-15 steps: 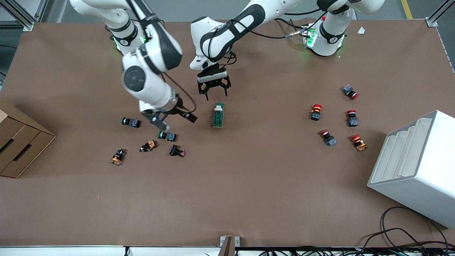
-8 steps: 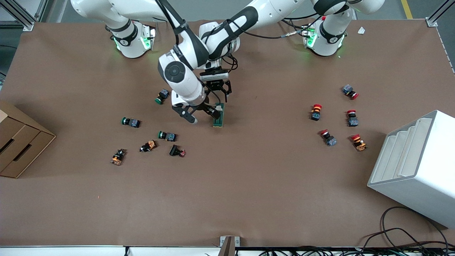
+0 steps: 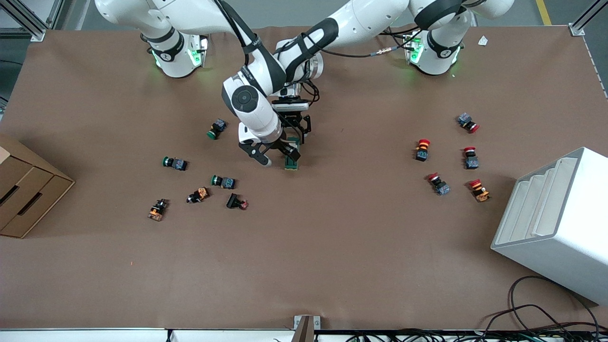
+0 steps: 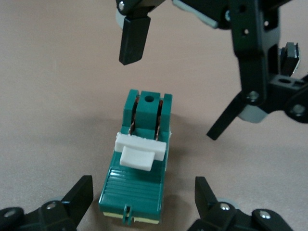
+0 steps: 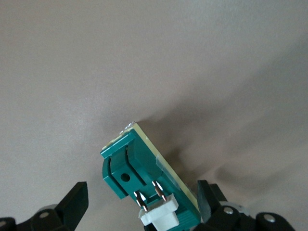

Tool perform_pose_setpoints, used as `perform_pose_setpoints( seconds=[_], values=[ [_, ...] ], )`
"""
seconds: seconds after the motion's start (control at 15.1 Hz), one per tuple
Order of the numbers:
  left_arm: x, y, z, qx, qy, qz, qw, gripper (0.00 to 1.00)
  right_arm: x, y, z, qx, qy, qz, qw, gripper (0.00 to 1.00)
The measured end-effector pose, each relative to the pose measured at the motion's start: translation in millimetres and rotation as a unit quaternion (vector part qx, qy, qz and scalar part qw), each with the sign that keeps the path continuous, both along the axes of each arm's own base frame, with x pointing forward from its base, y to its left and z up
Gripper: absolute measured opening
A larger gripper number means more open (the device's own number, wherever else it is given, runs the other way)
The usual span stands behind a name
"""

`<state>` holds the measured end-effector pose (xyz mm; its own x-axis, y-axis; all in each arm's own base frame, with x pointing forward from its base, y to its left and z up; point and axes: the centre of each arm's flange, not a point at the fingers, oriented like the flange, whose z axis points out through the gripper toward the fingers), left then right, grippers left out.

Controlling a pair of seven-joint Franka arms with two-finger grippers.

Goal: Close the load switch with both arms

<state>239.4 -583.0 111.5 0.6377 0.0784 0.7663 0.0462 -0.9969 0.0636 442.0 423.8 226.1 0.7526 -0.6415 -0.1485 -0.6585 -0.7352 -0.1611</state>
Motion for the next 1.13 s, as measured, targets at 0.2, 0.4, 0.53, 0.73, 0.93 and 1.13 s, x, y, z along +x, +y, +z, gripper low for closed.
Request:
perform_pose_setpoints(
  seconds=[0.2,0.4,0.53,0.73,0.93,1.13],
  values=[
    [-2,1,-4,0.006,-0.005,0.001,1.000,0.94,1,5,-4,0.009,0.009,-0.014,1.000,1.00],
    [-2,2,-7,0.010,-0.009,-0.001,1.000,0.94,-2,10,-4,0.011,0.010,-0.013,1.000,1.00],
    [-4,2,-11,0.017,-0.017,-0.005,1.000,0.94,-4,12,-5,0.014,0.014,-0.017,1.000,1.00],
    [-8,2,-15,0.024,-0.029,-0.010,0.999,0.94,-9,15,-9,0.013,0.018,-0.015,1.000,1.00],
    [-9,2,-17,0.028,-0.034,-0.013,0.999,0.94,-13,21,-19,0.010,0.025,-0.014,1.000,1.00],
    [-9,2,-17,0.029,-0.036,-0.014,0.999,0.94,-11,24,-25,0.012,0.029,-0.017,0.999,1.00]
  ],
)
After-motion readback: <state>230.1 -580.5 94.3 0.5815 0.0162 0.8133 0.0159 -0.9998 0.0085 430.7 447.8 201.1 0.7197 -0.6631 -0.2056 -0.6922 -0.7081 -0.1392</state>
